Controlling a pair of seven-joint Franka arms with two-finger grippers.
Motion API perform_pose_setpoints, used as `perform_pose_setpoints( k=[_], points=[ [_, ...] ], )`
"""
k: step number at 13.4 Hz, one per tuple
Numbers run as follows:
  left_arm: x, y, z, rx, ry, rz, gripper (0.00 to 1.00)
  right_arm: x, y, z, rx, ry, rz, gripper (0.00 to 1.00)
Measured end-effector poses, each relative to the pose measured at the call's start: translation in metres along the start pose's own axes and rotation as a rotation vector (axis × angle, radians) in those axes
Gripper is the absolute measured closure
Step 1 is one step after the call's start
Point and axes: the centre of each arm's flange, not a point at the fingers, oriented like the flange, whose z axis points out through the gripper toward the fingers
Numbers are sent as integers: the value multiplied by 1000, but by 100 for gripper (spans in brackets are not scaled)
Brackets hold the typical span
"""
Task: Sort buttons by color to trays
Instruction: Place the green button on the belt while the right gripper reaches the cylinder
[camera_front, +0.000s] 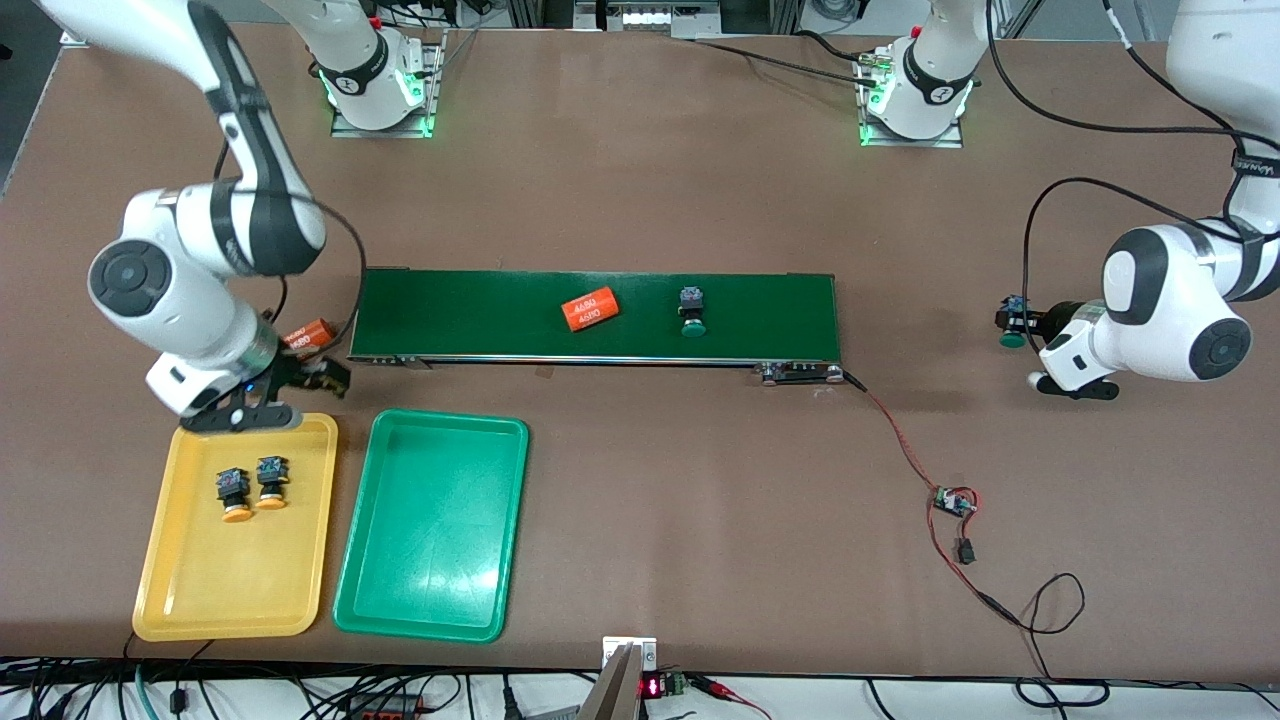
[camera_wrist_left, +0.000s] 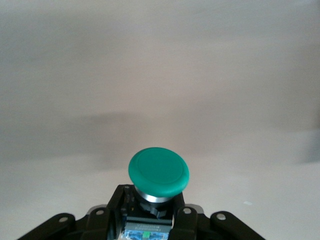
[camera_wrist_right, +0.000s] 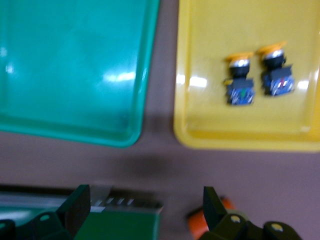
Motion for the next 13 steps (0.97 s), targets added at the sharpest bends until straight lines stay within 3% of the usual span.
perform_pose_setpoints(
  k=[2, 5, 9, 11, 13],
  points=[
    [8, 50, -14, -11, 23, 44, 59, -23, -46, -28, 6, -34, 47, 0],
    [19, 146, -10, 3, 44, 5, 59, -61, -128, -50, 38, -23, 104, 0],
    [20, 246, 14, -10, 64, -47, 59, -103, -195, -45, 87, 49, 91, 0],
    [22, 274, 26, -21, 76, -67, 59, -112, -210, -35, 128, 94, 118, 0],
    [24, 292, 39, -33, 83, -86, 59, -119, -218, -28, 144, 105, 124, 0]
  ],
)
